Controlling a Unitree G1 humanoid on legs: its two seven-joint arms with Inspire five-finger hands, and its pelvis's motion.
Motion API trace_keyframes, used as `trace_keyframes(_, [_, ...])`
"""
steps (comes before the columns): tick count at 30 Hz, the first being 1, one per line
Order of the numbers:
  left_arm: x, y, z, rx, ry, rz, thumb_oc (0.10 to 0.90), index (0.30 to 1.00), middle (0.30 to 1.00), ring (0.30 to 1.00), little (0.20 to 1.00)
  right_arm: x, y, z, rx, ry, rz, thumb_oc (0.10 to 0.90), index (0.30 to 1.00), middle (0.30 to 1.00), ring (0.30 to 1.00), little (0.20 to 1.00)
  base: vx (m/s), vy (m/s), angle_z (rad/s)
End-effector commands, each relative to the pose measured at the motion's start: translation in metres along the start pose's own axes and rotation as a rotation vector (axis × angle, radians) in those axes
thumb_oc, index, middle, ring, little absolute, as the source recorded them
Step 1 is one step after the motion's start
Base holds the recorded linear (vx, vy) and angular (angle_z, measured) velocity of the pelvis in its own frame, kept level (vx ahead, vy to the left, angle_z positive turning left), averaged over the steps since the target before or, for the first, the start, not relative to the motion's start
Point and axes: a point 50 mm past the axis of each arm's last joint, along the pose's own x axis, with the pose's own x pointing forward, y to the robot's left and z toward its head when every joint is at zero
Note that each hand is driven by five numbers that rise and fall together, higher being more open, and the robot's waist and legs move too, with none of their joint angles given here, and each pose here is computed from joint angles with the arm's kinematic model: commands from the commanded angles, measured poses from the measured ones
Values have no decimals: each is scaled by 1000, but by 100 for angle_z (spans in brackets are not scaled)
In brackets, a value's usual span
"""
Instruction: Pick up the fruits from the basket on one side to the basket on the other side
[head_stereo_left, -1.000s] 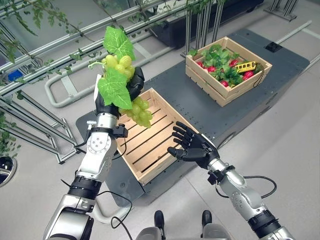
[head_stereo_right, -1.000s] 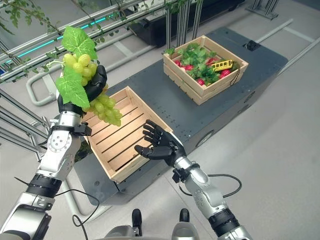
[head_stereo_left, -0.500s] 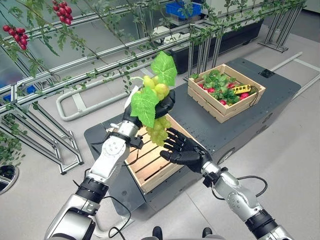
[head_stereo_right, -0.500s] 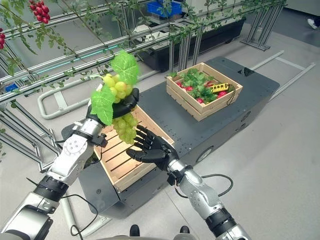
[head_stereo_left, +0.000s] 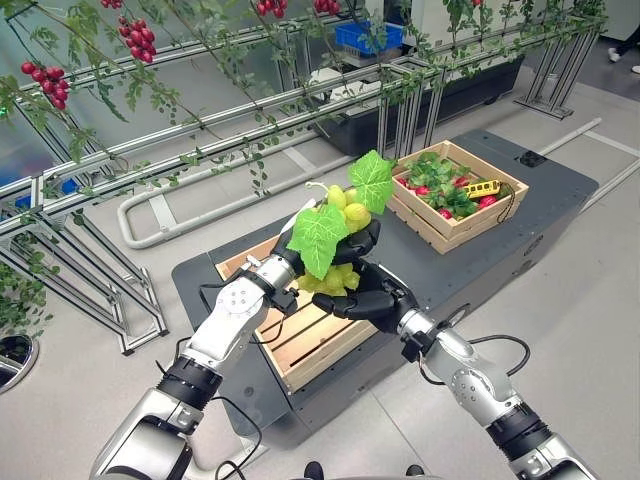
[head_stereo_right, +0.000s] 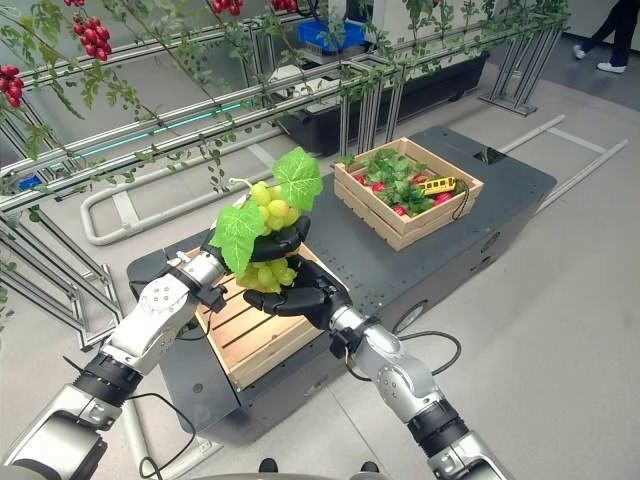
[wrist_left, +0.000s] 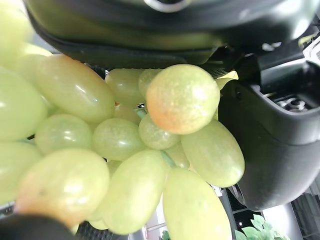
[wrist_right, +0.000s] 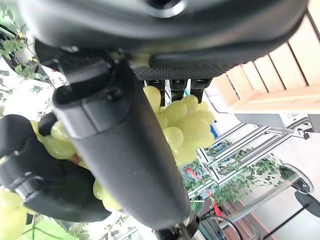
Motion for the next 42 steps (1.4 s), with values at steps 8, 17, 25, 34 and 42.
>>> trace_keyframes(8, [30,0,36,-120,-189,-36,400,300,300,300,300,31,48,39,87,-204,228,800,900,900,900,900,0,0,0])
trace_keyframes(17, [38,-15,36,-205,-200,-74,400,300,300,300,300,42,54,43,112,-241,221,800,900,900,900,900,-8,-4,2])
trace_keyframes(25, [39,-21,29,-221,-160,-85,400,300,300,300,300,47,60,51,118,-295,227,800,900,900,900,900,0,0,0])
trace_keyframes(34, [38,-22,17,-245,-118,-64,400,300,300,300,300,48,64,60,151,-341,242,511,467,467,467,467,0,0,0])
trace_keyframes(42, [37,-19,14,-258,-111,-33,400,300,300,300,300,47,62,61,166,-361,238,400,300,300,300,300,0,0,0])
